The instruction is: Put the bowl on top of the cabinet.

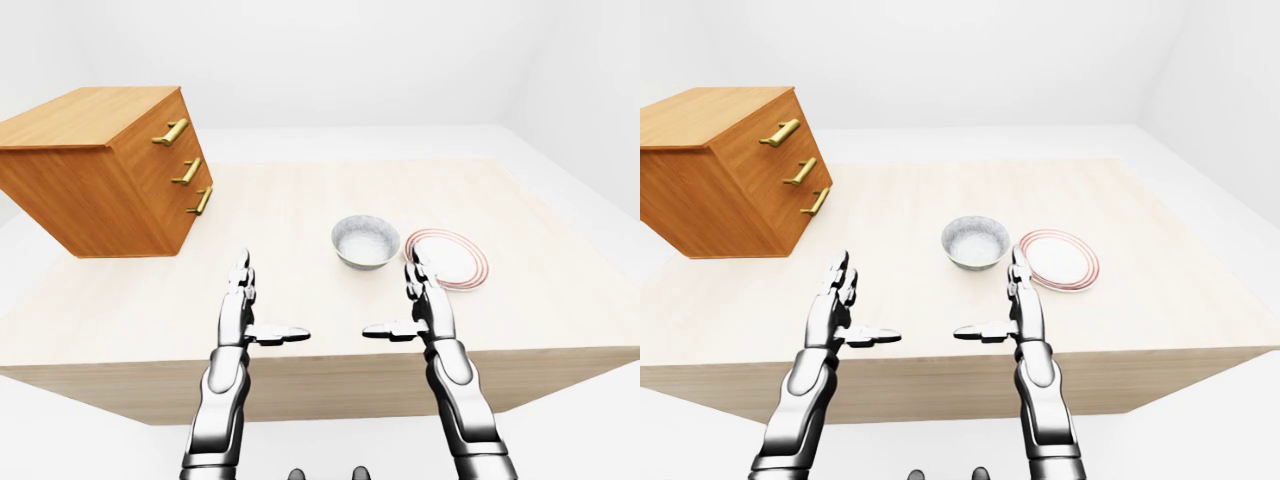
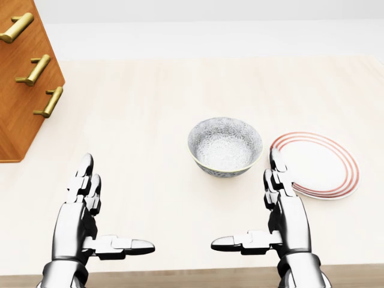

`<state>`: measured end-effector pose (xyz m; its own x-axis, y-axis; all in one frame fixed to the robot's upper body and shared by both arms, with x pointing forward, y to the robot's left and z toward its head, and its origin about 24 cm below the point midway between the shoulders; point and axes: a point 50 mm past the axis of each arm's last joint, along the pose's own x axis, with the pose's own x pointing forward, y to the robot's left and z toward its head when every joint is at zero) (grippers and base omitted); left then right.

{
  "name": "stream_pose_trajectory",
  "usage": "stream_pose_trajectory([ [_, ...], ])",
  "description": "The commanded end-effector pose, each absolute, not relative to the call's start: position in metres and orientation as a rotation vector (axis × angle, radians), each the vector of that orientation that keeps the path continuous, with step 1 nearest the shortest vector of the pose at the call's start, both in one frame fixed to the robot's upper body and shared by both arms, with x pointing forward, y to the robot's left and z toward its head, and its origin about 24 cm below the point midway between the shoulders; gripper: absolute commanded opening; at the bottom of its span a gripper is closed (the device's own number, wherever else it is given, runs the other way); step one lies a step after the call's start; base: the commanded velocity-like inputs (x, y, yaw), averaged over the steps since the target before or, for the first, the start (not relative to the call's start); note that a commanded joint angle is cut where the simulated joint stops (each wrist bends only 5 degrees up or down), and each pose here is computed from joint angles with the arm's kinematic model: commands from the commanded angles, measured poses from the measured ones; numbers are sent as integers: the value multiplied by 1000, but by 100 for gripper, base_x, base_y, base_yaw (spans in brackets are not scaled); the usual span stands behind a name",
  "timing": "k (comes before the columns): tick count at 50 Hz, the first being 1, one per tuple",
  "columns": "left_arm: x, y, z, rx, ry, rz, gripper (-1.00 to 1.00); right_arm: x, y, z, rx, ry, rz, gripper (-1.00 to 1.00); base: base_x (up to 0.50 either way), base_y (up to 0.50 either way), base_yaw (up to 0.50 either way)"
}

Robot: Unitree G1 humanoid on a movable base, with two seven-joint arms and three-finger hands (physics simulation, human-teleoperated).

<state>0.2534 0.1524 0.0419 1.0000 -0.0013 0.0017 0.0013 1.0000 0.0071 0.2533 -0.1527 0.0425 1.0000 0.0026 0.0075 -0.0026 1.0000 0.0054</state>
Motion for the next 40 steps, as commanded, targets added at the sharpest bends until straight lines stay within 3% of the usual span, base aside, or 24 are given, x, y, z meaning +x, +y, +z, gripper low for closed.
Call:
stream_pose_trajectory([
  [1,252,156,43,25,-6,-8,100,252,-159,45,17,-25,6,100,0,0,0],
  [8,251,160,54,25,-25,2,100,250,-162,57,34,-46,1,100,0,0,0],
  [9,232,144,74,-90,-105,-33,100,268,-150,72,-58,-69,114,100,0,0,0],
  [10,253,166,50,19,-28,76,100,252,-155,41,-30,10,21,100,0,0,0],
  [27,255,172,53,24,-17,88,100,241,-159,59,-62,-26,34,100,0,0,0],
  [30,255,180,64,13,-43,114,100,233,-165,79,-74,-107,18,100,0,0,0],
  [32,253,197,92,3,-159,173,100,226,-178,98,-65,-186,-24,100,0,0,0],
  [40,237,229,143,25,-378,318,100,201,-208,143,-66,-389,-134,100,0,0,0],
])
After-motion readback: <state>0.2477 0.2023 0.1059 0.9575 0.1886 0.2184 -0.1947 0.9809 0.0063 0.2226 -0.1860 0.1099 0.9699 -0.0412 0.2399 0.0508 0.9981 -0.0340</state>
